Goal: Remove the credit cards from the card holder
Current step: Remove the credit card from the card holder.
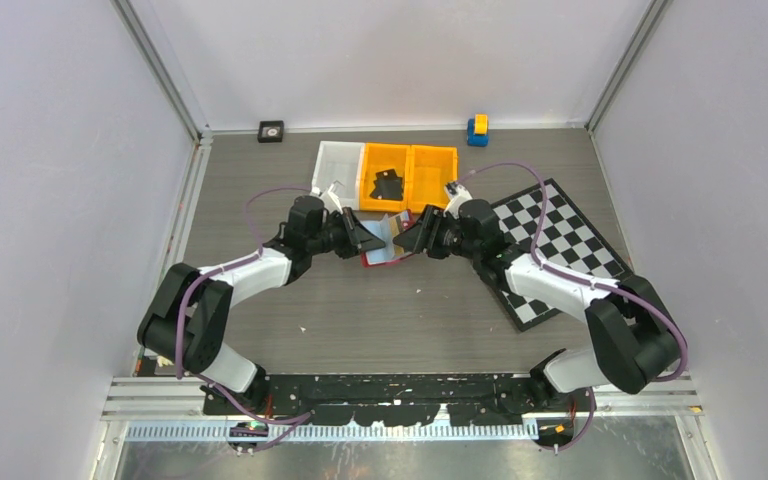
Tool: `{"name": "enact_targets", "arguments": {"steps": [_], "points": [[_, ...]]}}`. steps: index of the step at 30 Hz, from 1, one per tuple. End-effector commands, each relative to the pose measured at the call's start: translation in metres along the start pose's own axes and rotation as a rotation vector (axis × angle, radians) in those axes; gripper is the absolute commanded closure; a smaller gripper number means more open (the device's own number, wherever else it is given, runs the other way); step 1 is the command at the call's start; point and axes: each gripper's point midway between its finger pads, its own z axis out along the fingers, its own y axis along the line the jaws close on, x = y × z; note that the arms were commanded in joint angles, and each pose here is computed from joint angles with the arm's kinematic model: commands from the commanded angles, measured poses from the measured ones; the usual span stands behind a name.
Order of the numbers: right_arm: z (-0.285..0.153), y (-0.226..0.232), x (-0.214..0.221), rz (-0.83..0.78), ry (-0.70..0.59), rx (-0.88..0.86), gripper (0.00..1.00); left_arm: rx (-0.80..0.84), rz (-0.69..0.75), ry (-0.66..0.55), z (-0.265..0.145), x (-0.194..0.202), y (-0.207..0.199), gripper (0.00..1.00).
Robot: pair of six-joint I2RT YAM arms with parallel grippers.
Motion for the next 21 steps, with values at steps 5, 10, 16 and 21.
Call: {"name": "enact_targets", "arguments": {"steps": [5, 10, 16, 21], "points": [[0.006, 0.019, -0.008, -0.022, -0.003, -0.068, 0.33, 0.079, 0.074, -0.018, 0.002, -0.013, -0.031, 0.99], [0.009, 0.019, -0.005, -0.018, 0.014, -0.073, 0.46, 0.113, 0.085, -0.016, 0.0, -0.012, -0.039, 0.99], [0.013, 0.013, -0.004, -0.011, 0.018, -0.042, 0.75, 0.203, 0.095, -0.018, -0.002, -0.012, -0.054, 1.0], [0.007, 0.007, -0.011, -0.031, -0.018, 0.009, 0.87, 0.153, 0.096, -0.027, -0.002, -0.014, -0.047, 0.92]]}}
